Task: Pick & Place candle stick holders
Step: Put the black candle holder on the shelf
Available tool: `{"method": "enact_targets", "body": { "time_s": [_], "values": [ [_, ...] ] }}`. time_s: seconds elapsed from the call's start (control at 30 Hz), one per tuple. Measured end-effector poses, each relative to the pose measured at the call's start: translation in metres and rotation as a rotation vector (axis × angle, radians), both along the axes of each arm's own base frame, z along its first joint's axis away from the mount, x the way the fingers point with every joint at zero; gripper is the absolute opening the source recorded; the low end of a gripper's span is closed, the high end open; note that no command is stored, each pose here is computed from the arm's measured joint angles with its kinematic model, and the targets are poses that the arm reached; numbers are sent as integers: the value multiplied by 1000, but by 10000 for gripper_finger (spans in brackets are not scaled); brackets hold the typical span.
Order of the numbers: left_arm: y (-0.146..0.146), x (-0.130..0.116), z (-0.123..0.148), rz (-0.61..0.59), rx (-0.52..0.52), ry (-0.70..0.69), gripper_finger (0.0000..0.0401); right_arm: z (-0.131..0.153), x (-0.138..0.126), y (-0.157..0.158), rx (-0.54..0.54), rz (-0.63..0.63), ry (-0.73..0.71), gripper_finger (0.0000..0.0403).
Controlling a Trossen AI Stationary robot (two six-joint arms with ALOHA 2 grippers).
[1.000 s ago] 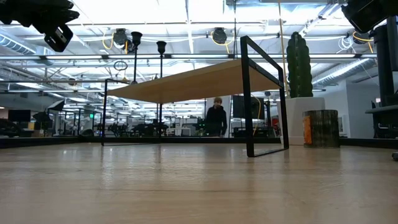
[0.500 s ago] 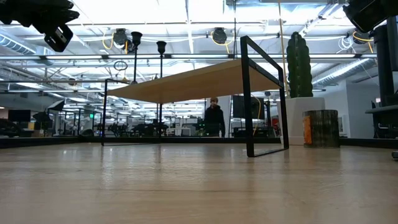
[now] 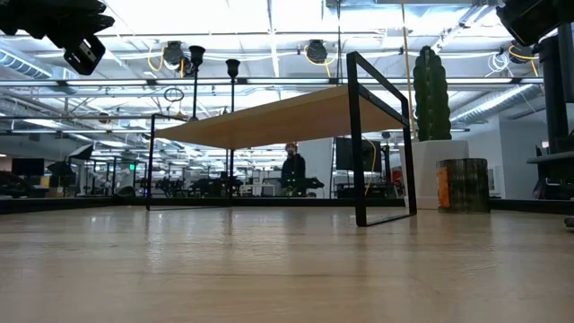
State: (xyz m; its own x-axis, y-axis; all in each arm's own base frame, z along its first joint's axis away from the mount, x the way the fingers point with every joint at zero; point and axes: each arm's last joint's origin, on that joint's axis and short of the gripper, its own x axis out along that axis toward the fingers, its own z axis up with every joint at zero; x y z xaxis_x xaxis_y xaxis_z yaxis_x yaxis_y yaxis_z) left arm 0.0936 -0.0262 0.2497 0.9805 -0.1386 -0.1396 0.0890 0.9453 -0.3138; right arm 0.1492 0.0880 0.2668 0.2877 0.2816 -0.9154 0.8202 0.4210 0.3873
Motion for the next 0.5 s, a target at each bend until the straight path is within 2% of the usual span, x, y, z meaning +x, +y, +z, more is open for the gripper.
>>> {"method": "enact_targets", "body": {
  "time_s": [0.2, 0.5],
  "values": [
    [0, 0, 0, 0, 0, 0, 81, 8, 4, 2, 11, 7, -46, 18],
    [0, 0, 0, 0, 0, 0, 81, 47, 12, 3, 76, -2, -203, 17]
  ]
}}
